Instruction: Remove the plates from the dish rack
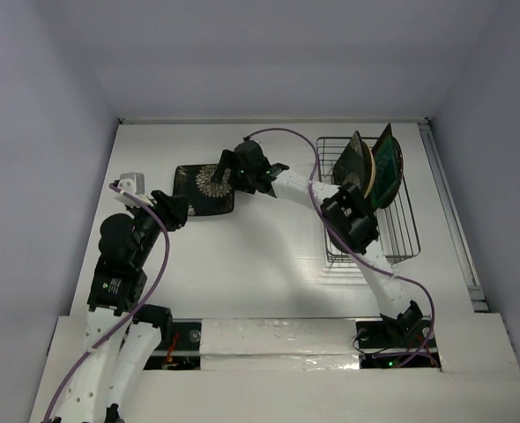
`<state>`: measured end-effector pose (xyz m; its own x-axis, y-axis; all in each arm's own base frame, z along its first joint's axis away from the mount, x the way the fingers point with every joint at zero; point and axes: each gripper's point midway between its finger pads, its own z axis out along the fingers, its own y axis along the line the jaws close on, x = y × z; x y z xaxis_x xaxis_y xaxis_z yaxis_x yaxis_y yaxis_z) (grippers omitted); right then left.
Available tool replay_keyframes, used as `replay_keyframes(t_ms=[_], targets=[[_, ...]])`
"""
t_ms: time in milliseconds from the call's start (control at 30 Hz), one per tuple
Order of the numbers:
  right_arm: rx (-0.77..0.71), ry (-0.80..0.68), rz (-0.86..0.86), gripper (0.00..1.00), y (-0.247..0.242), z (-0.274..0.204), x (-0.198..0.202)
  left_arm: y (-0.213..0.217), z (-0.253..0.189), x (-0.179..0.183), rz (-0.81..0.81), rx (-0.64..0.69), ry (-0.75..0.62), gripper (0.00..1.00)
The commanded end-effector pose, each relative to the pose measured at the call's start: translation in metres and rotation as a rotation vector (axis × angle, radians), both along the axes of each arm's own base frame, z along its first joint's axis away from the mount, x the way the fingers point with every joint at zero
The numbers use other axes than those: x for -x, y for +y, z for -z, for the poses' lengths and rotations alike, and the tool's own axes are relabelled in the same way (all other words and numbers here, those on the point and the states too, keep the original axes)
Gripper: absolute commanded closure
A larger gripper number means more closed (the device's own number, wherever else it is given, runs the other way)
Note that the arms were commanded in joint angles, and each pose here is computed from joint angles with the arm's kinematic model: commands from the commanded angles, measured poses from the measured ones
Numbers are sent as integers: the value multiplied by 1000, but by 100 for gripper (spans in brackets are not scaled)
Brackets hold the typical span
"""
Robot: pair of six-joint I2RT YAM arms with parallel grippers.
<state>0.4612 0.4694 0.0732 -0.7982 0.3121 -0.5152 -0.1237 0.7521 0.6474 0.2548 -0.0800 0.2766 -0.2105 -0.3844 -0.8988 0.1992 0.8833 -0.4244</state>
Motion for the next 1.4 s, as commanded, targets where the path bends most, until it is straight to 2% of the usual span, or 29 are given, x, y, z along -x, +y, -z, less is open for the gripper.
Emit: replay_keyframes(t_ms=[0, 167, 200, 233, 267, 300, 333, 367, 400, 433, 467, 533, 567, 600, 633, 700, 867, 1133, 1367], targets=[[13, -138, 30, 3, -12, -71, -5, 1, -21, 1, -3, 14, -66, 61], [85, -266, 80, 3, -44, -120, -4, 2, -21, 1, -6, 14, -66, 61], [105, -296, 99, 13, -52, -130, -4, 2, -22, 1, -8, 15, -69, 61], [121, -365, 100, 23, -64, -162, 0, 2, -21, 1, -9, 14, -65, 61], [145, -392, 116, 38, -75, -173, 3, 2, -22, 1, -11, 14, -68, 61], [212, -403, 147, 58, -93, -171, 6, 2, -21, 1, -11, 12, -67, 61], [314, -444, 178, 100, -133, -185, 5, 2, -20, 1, -11, 12, -64, 63], [357, -485, 245, 100, -163, -211, 9, 2, -20, 1, -8, 11, -65, 65], [454, -458, 275, 100, -195, -200, 12, 2, -20, 1, -9, 11, -64, 68], [531, -464, 297, 100, -219, -203, 14, 2, -21, 2, -8, 11, -67, 75], [556, -481, 343, 100, -246, -222, 21, 2, -22, 2, -9, 12, -70, 81], [649, -422, 368, 100, -296, -207, 27, 2, -22, 2, -8, 11, -67, 92], [646, -434, 389, 97, -314, -220, 36, 2, -22, 1, -8, 11, -68, 95], [674, -420, 399, 77, -329, -217, 40, 2, -20, 1, -7, 9, -63, 96], [718, -392, 425, 69, -349, -210, 44, 2, -20, 0, -8, 10, -61, 98], [787, -374, 497, 59, -379, -215, 57, 1, -20, 0, -4, 10, -61, 98], [812, -332, 547, 59, -415, -213, 61, -1, -18, 0, 5, 12, -56, 88], [831, -245, 493, 60, -415, -181, 49, -3, -17, -1, 18, 11, -53, 75], [828, -219, 455, 66, -408, -163, 41, -3, -18, -1, 20, 12, -57, 74]])
